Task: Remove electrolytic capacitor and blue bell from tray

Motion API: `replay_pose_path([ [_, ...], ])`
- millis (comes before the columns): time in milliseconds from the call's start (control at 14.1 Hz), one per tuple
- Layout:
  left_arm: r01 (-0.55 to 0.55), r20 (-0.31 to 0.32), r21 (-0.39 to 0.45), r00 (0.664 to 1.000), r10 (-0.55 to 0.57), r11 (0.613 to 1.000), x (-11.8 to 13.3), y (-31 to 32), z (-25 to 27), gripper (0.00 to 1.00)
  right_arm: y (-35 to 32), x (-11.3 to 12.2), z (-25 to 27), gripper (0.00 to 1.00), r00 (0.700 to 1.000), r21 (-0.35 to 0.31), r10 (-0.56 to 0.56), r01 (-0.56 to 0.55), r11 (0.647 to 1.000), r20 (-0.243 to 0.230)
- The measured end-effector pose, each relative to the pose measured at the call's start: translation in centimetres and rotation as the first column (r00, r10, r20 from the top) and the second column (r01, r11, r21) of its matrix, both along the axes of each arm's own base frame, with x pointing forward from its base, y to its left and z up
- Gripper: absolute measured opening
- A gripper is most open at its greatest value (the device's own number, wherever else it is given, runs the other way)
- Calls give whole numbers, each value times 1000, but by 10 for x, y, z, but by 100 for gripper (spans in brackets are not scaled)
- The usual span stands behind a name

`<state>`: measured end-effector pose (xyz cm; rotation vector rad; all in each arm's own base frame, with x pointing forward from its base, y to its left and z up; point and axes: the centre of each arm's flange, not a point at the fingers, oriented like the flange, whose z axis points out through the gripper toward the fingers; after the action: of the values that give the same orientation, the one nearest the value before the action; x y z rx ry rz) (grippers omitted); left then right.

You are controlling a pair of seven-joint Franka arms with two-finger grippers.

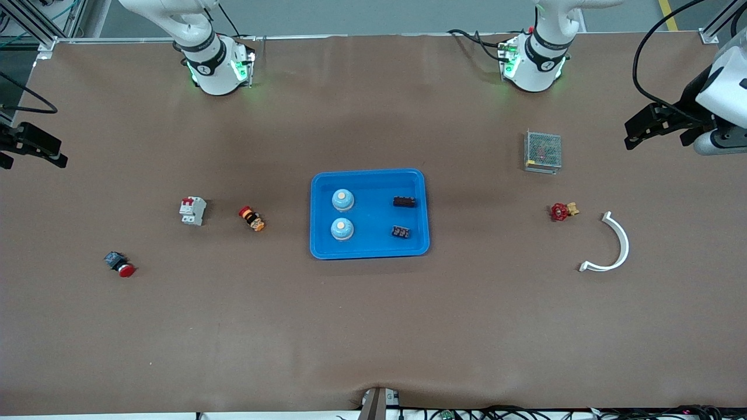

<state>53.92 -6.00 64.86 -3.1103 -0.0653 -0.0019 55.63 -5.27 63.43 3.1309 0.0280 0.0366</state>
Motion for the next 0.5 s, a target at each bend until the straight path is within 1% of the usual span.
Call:
replay_pose_path([
  [495, 4, -1, 0, 1000, -4, 1000, 0, -2, 0, 100, 0, 0, 0, 100, 1000, 0, 0, 0, 1000, 1],
])
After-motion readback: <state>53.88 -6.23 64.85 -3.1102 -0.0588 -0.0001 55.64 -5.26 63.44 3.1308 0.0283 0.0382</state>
